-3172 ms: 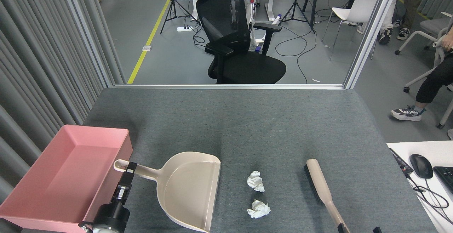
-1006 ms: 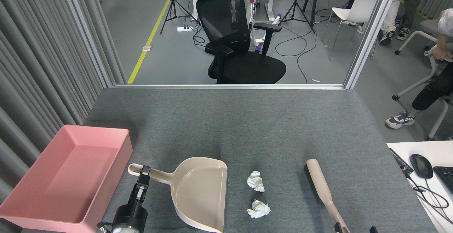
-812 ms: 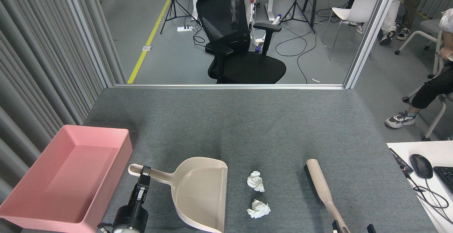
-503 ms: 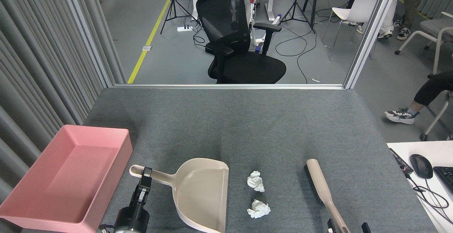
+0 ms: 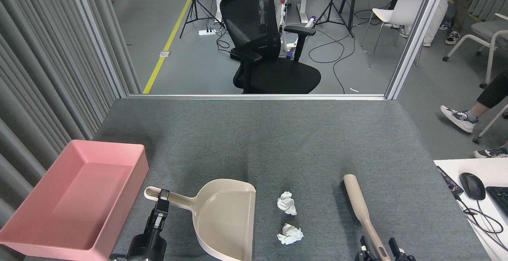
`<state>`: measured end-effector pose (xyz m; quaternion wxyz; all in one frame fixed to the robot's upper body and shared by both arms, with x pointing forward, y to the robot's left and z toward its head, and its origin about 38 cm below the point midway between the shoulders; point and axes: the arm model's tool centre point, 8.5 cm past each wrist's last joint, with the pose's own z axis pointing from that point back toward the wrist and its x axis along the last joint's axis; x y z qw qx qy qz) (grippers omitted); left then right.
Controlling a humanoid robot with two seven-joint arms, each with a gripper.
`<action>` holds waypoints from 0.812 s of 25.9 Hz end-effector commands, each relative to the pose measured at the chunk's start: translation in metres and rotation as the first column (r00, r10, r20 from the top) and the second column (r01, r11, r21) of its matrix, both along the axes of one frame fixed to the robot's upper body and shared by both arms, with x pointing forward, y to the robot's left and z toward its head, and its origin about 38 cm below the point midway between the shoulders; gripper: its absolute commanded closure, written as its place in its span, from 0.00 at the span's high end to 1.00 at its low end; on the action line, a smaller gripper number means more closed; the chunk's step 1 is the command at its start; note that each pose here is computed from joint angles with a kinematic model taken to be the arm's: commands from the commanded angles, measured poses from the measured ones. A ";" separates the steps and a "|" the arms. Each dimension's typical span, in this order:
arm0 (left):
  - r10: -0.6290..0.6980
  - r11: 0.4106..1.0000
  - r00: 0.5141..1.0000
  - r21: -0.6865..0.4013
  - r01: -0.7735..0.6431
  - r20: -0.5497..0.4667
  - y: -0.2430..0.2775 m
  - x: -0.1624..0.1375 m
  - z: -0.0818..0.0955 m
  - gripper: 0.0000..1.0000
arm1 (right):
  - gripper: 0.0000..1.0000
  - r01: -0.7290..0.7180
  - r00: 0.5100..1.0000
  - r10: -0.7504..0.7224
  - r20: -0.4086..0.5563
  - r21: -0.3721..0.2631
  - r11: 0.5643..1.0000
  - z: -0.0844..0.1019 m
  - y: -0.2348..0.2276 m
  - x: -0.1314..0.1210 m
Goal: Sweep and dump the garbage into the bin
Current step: 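Grasp the beige brush handle with the right gripper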
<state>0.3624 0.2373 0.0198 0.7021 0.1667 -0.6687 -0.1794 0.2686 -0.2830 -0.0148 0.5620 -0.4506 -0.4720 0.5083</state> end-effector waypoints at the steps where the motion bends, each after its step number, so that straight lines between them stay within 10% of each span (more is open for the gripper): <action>1: -0.002 1.000 1.000 -0.002 0.002 0.004 -0.001 0.000 0.001 0.11 | 0.32 -0.025 1.000 0.025 -0.005 -0.001 1.000 -0.001 0.006 0.000; 7: -0.005 1.000 1.000 -0.002 0.005 0.005 -0.001 0.000 0.001 0.11 | 0.00 -0.066 0.998 0.066 0.004 -0.007 0.998 -0.003 0.011 -0.007; 21: 0.011 1.000 1.000 0.002 -0.011 -0.001 0.000 -0.001 -0.002 0.11 | 0.00 -0.125 0.992 0.126 -0.010 0.063 0.990 -0.006 0.049 -0.051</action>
